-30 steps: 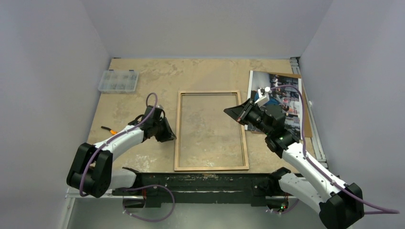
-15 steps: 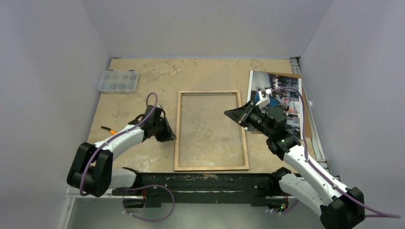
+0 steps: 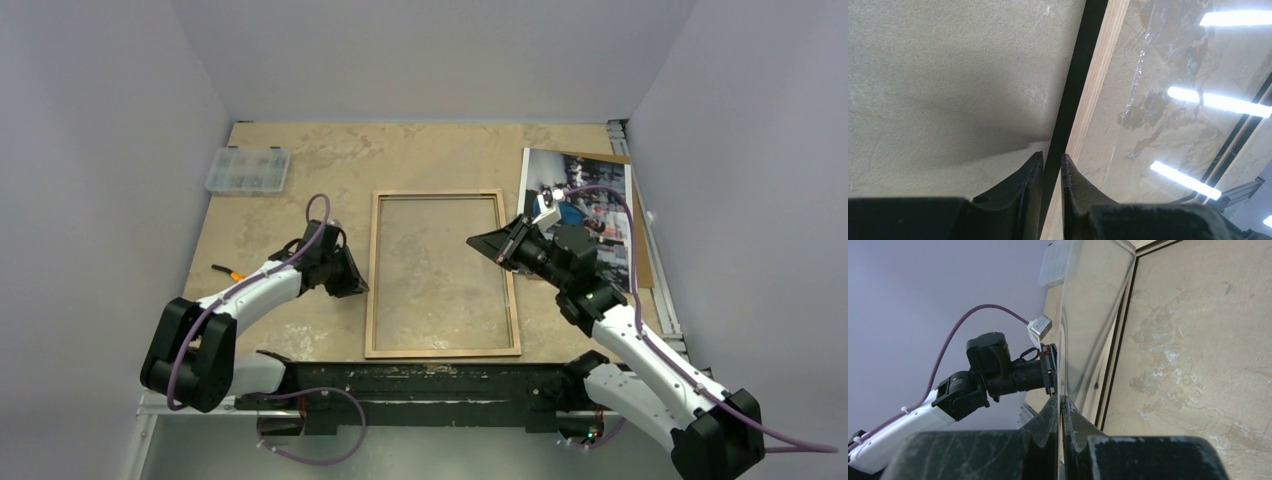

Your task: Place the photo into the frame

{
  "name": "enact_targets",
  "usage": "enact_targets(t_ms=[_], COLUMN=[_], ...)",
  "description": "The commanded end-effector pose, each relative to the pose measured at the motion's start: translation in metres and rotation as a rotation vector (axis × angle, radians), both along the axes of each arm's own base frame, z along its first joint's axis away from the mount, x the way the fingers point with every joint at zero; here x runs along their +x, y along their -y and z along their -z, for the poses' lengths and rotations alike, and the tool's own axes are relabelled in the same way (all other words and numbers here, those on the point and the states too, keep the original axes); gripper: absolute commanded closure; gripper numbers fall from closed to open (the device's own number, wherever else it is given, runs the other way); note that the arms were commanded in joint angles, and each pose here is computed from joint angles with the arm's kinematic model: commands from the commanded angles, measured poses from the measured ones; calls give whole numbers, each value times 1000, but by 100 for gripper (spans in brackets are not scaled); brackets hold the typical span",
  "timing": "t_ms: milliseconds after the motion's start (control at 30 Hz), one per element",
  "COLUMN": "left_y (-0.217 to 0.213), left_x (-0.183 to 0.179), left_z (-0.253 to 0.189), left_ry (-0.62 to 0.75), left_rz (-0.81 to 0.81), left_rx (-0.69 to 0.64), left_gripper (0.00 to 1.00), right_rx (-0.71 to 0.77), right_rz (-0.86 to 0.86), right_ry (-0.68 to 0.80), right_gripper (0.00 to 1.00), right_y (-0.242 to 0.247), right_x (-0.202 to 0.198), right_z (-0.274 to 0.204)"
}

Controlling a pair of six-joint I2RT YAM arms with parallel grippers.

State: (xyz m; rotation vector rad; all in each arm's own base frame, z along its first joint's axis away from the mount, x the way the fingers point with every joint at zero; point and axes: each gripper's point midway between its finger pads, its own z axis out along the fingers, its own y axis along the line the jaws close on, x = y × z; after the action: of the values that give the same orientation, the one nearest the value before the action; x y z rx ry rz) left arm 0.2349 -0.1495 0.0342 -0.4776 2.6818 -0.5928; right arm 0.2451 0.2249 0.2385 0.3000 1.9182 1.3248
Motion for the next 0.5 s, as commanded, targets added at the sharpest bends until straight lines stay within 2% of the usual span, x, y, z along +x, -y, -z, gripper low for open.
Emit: enact_targets(t_ms=[0, 467], left_y=[-14, -14], left_x=[-2, -1], left_z=[9, 10], left_ry=[-19, -24], left_rz=[-2, 3], left_rx=[81, 82], left_gripper=[83, 83], right_rx=[26, -11], right_rz=[-15, -42], right_ry=[55, 112], right_gripper=[100, 100], right_y=[-5, -9], right_x=[3, 6], right_z=[-11, -21])
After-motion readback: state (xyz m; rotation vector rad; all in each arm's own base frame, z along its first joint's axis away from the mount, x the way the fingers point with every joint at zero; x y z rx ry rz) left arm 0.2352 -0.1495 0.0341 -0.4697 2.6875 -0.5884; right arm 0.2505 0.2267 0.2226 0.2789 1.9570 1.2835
